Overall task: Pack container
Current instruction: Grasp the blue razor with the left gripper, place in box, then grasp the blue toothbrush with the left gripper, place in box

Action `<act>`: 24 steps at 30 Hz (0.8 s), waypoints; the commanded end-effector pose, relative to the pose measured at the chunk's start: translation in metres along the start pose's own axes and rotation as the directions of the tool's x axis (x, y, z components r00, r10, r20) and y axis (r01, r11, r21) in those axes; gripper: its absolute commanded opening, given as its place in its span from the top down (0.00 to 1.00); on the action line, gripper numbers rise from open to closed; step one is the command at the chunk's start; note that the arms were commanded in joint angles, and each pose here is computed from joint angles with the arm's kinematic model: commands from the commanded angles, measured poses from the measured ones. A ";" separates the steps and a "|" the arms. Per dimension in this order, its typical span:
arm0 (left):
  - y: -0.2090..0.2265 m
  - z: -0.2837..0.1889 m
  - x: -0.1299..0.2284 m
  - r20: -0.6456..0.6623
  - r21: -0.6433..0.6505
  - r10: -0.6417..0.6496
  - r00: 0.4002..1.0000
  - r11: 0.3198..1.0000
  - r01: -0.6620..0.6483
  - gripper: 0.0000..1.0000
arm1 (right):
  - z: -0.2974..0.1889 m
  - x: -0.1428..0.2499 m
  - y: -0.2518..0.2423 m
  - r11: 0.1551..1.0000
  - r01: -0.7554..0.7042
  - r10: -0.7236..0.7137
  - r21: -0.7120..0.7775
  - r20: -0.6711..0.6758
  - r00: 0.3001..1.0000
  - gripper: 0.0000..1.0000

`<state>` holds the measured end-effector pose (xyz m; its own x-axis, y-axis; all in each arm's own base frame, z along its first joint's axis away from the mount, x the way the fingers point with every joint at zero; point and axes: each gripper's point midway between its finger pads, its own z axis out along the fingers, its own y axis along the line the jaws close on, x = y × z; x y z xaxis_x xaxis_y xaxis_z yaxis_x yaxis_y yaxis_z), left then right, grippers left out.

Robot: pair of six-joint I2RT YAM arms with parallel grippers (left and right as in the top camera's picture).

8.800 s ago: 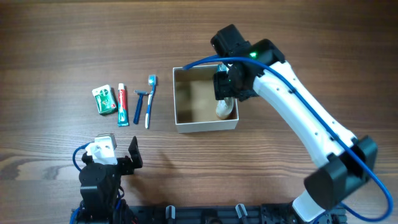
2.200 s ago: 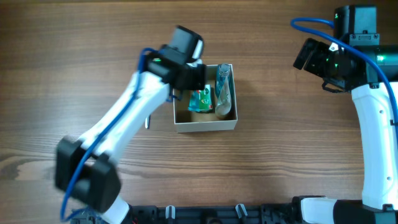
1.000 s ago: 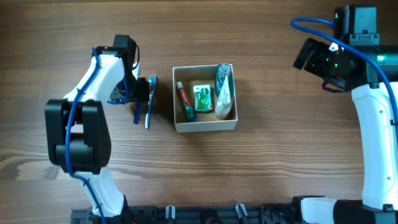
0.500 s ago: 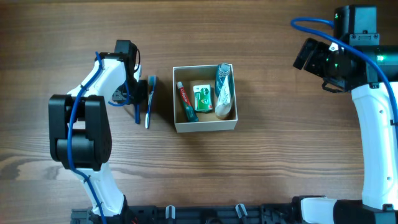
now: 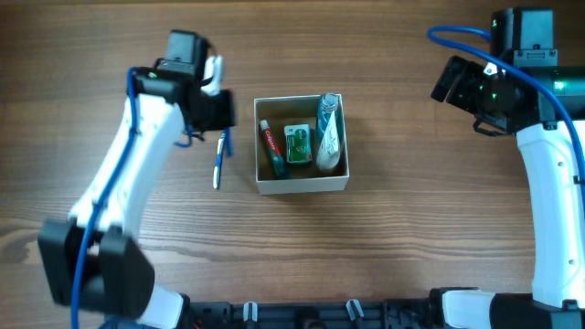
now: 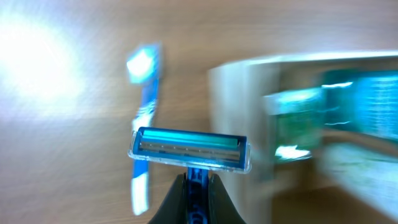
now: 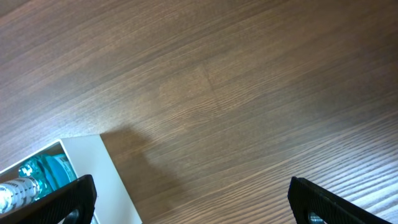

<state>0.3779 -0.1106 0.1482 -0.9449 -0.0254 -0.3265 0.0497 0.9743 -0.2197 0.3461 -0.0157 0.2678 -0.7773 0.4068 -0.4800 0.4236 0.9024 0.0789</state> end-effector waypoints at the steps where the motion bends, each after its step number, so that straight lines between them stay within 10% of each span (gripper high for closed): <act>1: -0.076 0.002 0.005 0.039 0.130 0.083 0.996 0.988 -0.087 0.96 | 0.005 0.001 -0.001 1.000 -0.020 0.020 0.008 -0.012 1.000 0.00; 10: -0.109 0.096 0.038 -0.095 0.059 0.043 0.995 0.998 -0.037 0.96 | 0.005 0.001 -0.001 1.000 -0.020 0.020 0.008 -0.012 1.000 0.00; 18: -0.106 0.021 0.004 0.017 0.096 0.012 1.000 0.995 -0.014 0.38 | 0.005 0.001 -0.001 1.000 -0.021 0.021 0.008 -0.012 1.000 0.00; 24: -0.040 -0.051 -0.011 0.142 -0.059 -0.030 0.989 0.998 0.039 0.27 | 0.005 0.001 -0.001 1.000 -0.021 0.021 0.007 -0.012 1.000 0.00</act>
<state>0.3647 -0.1944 0.1732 -0.9359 -0.0363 -0.3505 0.0737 0.9525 -0.2954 0.3461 -0.0157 0.2678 -0.7773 0.4068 -0.4800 0.4236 0.9024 0.0789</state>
